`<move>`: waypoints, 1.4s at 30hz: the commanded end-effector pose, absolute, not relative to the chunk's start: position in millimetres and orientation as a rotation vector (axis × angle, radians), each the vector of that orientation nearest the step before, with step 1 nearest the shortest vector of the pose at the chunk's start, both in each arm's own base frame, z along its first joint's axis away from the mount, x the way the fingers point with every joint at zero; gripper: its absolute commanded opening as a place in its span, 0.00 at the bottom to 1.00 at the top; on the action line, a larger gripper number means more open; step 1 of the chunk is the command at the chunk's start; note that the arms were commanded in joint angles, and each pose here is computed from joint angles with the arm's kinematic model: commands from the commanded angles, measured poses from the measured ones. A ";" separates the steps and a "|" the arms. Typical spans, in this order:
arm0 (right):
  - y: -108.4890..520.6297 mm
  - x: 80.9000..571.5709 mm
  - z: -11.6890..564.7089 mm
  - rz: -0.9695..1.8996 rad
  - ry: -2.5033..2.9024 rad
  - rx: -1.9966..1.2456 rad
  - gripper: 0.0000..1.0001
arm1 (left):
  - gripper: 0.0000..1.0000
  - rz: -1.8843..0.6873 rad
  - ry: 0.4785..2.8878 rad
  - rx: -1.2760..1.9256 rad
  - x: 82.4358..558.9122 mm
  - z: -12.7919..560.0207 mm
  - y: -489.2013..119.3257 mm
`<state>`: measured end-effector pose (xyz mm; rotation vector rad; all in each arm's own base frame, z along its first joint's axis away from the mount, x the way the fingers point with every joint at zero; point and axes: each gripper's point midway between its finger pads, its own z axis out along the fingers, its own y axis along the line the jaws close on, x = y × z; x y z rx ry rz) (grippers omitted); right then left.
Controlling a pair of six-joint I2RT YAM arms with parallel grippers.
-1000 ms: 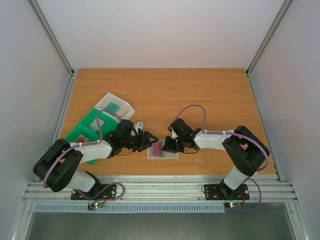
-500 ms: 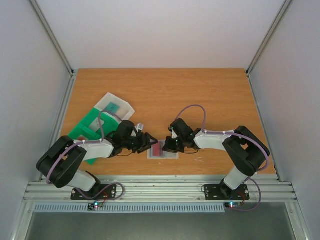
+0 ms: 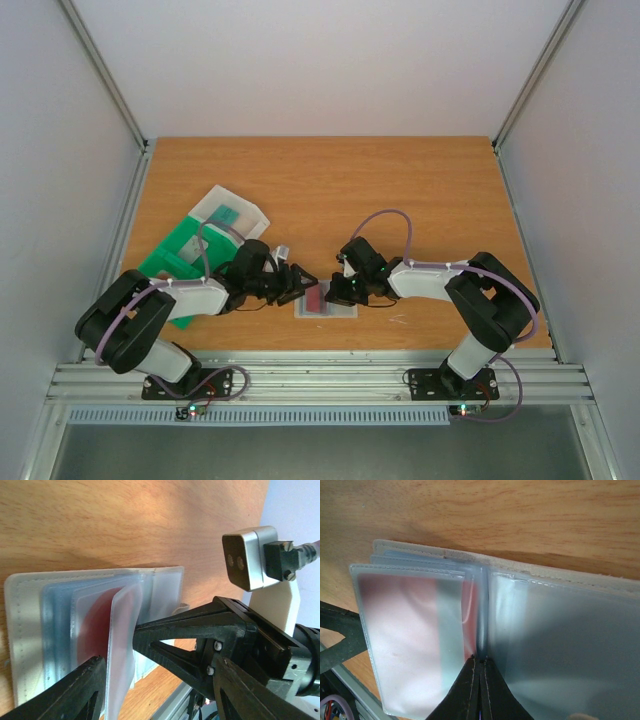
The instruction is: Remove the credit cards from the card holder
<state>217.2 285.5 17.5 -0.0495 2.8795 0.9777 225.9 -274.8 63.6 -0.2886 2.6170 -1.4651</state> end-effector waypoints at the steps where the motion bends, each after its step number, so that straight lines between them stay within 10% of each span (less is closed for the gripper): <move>1: 273.8 209.1 3.2 0.910 2.936 -0.013 0.01 | 0.59 -1.547 2.537 -0.233 234.3 81.2 -286.6; 42: 208.0 228.1 70.3 0.744 2.681 0.123 0.18 | 0.59 -1.678 2.534 -0.106 226.5 102.3 -342.3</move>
